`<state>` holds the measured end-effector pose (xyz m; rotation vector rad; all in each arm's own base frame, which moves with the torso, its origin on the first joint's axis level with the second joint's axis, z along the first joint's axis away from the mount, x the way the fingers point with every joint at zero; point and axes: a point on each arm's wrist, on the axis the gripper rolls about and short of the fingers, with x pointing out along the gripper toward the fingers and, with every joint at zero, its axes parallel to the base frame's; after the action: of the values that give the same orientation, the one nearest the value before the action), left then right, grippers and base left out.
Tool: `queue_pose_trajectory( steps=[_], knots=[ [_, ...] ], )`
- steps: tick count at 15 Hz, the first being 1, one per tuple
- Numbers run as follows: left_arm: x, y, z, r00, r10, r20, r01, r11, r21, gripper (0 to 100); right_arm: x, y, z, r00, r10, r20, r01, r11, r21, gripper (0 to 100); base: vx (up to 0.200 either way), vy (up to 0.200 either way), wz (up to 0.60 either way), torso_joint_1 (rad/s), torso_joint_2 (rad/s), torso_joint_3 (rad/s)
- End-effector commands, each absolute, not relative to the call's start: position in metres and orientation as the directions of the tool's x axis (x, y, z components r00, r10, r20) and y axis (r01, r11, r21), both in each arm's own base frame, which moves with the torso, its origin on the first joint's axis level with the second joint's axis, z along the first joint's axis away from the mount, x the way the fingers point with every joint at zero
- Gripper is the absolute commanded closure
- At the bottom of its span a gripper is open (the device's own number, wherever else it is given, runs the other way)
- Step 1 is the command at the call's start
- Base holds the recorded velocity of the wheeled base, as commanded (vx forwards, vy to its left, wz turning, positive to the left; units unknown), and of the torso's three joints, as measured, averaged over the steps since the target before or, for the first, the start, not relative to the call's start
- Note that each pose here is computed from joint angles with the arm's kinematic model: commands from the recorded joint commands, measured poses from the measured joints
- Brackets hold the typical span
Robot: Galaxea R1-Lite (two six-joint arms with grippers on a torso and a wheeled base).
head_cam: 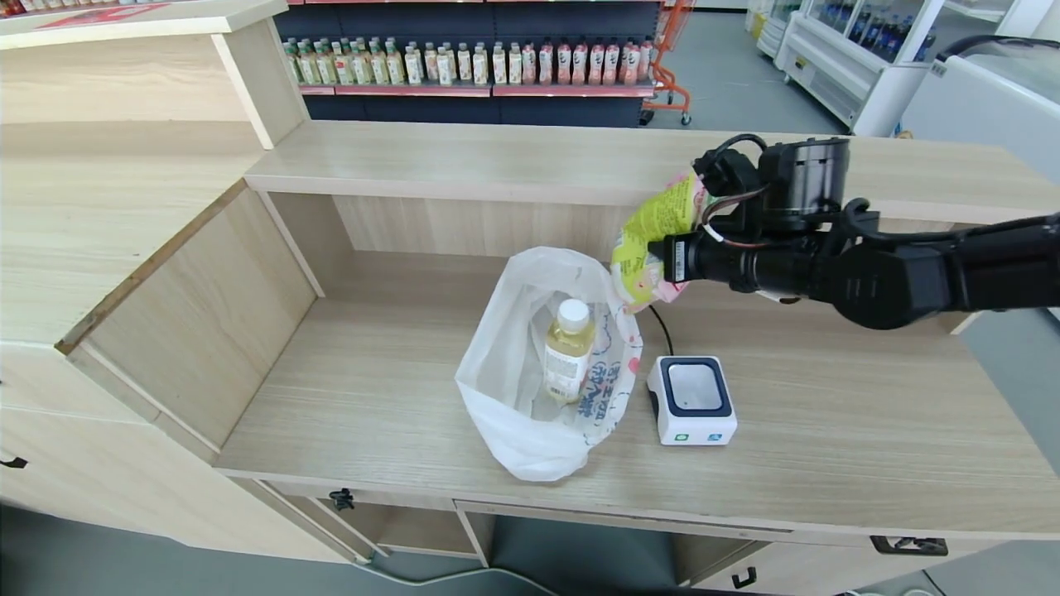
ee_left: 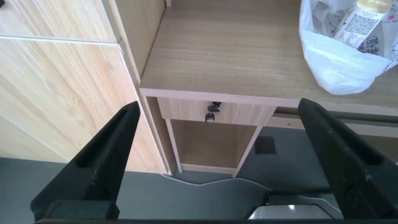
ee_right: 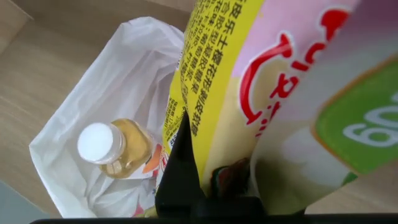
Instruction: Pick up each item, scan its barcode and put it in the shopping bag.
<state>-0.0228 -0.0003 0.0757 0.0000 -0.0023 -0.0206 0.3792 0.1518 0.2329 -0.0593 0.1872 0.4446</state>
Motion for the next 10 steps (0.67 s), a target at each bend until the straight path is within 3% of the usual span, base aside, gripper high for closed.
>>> queue_pose_trajectory(
  steps=[1,10],
  knots=[
    [-0.023,0.000,0.076,1.000,-0.020,0.002,0.020,1.000,0.000,0,0.413,0.166,0.204,0.849,0.480,-0.220,-0.493,0.870,-0.008,100,0.000,0.000,0.00,0.000,0.00,0.000],
    [-0.023,0.000,0.076,1.000,-0.020,0.002,0.020,1.000,0.000,0,0.430,0.177,0.169,0.720,0.640,-0.268,-0.674,0.737,-0.050,100,0.000,0.000,0.00,0.000,0.00,0.000]
  ],
)
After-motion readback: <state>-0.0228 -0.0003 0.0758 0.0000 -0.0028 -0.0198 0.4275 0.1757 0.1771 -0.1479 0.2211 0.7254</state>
